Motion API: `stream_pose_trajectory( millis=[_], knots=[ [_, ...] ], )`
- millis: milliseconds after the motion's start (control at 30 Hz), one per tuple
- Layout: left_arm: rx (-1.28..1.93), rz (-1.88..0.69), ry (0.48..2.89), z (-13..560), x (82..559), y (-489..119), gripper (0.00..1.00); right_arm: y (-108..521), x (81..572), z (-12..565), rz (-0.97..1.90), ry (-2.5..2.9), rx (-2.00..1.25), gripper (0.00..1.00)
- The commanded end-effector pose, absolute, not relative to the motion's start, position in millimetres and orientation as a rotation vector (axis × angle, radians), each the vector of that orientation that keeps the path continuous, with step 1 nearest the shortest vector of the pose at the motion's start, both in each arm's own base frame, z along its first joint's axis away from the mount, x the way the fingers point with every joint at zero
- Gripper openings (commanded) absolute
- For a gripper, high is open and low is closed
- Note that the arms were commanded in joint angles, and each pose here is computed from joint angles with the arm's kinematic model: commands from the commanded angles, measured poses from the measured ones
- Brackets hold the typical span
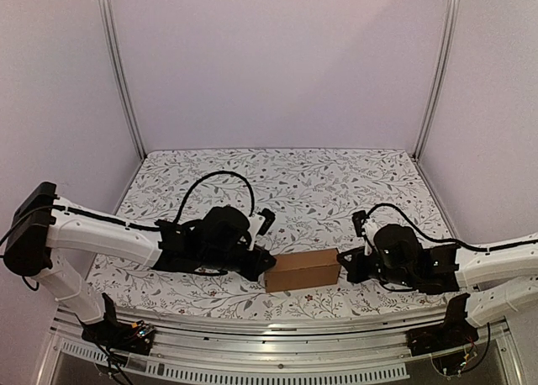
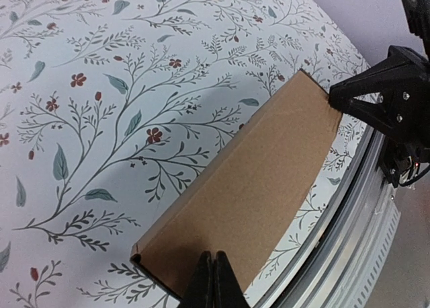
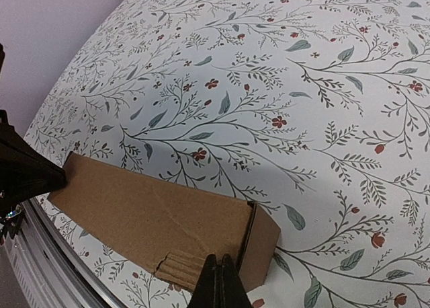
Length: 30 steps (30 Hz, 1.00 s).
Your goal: Fold the paper box
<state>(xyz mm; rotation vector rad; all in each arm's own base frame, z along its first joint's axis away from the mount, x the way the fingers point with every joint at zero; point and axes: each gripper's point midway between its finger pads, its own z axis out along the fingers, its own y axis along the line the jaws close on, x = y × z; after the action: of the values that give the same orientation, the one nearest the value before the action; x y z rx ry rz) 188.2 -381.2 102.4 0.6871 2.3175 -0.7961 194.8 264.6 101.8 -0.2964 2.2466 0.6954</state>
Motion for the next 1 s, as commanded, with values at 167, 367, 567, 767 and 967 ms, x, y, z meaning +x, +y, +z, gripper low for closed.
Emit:
stream_pose_trajectory(
  millis=[167,367,567,767,967],
  knots=[
    [0.739,-0.679,2.449,67,181,-361,0.02,250,191,120,0.614,2.268,-0.346,0.0],
    [0.735,-0.671,2.448,68,182,-360,0.02,270,203,180,0.635,2.146,-0.425,0.0],
    [0.738,-0.655,2.448,68,182,-357,0.01,294,204,149,0.649,2.218,-0.473,0.0],
    [0.737,-0.651,2.455,64,181,-355,0.01,297,190,87,0.578,2.345,-0.49,0.0],
    [0.739,-0.652,2.451,66,181,-356,0.01,296,189,95,0.56,2.328,-0.482,0.0]
  ],
)
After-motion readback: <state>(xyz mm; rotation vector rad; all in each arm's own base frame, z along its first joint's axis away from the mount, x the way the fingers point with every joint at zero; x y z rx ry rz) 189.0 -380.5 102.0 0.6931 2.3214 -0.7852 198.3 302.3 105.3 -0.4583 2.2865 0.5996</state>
